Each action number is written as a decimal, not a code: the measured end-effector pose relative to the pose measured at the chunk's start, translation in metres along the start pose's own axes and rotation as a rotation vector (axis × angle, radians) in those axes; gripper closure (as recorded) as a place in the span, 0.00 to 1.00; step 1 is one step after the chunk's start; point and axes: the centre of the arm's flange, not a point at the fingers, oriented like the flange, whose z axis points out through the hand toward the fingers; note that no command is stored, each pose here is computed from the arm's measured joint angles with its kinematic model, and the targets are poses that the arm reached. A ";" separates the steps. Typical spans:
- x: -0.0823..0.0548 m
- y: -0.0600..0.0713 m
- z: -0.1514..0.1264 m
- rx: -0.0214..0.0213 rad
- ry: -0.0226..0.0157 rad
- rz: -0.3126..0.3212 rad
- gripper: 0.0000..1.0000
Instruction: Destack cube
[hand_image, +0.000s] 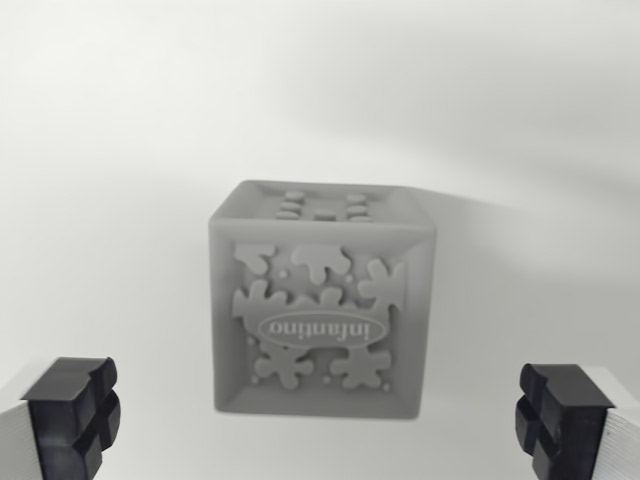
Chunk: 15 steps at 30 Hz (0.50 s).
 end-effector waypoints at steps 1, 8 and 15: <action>0.000 0.000 -0.004 0.0002 0.0006 0.000 0.00; 0.000 0.000 -0.031 0.0005 0.0019 0.000 0.00; 0.000 0.000 -0.059 0.0010 0.0019 0.000 0.00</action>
